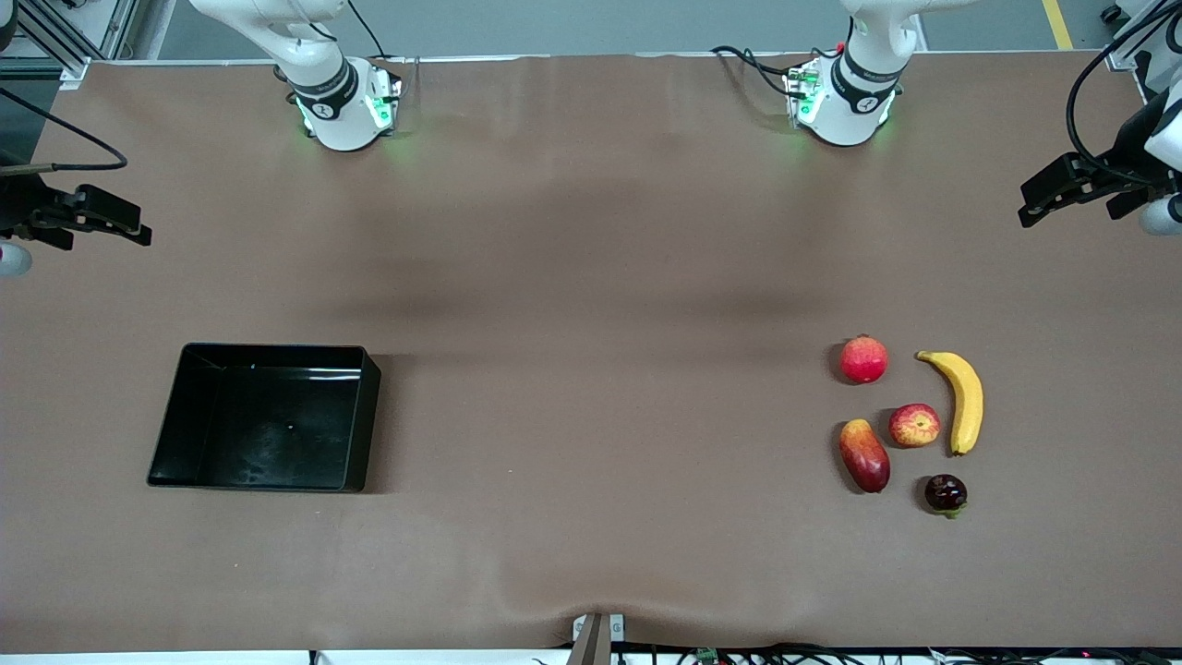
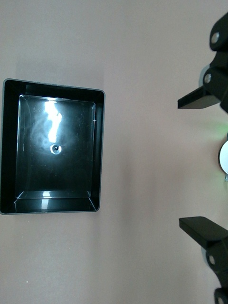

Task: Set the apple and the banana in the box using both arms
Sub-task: 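Move the left gripper toward the fruit while the right gripper reaches the box, then grasp the yellow-red apple with the left gripper while the right gripper grips the box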

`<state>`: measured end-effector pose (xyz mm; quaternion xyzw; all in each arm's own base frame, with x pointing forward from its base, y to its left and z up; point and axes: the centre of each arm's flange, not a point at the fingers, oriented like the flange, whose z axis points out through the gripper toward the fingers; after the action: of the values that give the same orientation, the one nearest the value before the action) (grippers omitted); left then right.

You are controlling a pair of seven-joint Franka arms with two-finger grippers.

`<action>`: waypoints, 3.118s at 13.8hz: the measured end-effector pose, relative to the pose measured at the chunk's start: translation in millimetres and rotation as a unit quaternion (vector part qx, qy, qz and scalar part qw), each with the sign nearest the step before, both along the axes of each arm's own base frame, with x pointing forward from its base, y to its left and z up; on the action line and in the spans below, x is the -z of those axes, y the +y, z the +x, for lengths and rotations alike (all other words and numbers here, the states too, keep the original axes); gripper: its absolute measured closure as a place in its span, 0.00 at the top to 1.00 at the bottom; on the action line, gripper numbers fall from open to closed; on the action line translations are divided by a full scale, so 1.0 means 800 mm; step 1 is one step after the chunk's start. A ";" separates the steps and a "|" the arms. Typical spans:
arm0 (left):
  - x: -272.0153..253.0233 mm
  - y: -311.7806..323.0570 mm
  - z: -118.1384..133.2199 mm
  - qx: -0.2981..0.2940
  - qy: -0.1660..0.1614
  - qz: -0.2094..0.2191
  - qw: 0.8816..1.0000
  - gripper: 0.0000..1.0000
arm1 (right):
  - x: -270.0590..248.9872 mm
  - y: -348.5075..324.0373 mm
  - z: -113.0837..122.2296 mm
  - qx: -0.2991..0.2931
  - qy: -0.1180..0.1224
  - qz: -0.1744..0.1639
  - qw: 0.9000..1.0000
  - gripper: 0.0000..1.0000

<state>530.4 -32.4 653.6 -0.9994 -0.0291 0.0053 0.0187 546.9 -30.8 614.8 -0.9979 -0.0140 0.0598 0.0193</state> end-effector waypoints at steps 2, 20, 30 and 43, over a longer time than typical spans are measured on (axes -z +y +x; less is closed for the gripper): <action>0.000 0.000 0.000 0.000 0.000 0.000 1.000 1.00 | -0.003 -0.002 0.000 0.001 -0.002 0.000 1.000 1.00; 0.225 0.069 0.140 -0.036 0.034 -0.028 0.998 1.00 | 0.231 -0.135 0.114 0.010 -0.004 0.002 1.000 1.00; 0.412 0.079 0.189 -0.044 0.042 -0.047 0.997 1.00 | 0.449 -0.216 0.138 -0.032 -0.004 0.008 0.999 1.00; 0.535 0.075 0.203 -0.047 0.033 -0.061 0.996 1.00 | 0.506 -0.179 0.149 -0.062 -0.015 0.008 0.998 0.93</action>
<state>692.7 27.7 225.7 -0.9955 -0.0755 0.0406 -0.0413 666.3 -174.2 209.7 -0.9957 -0.0769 0.0461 0.0236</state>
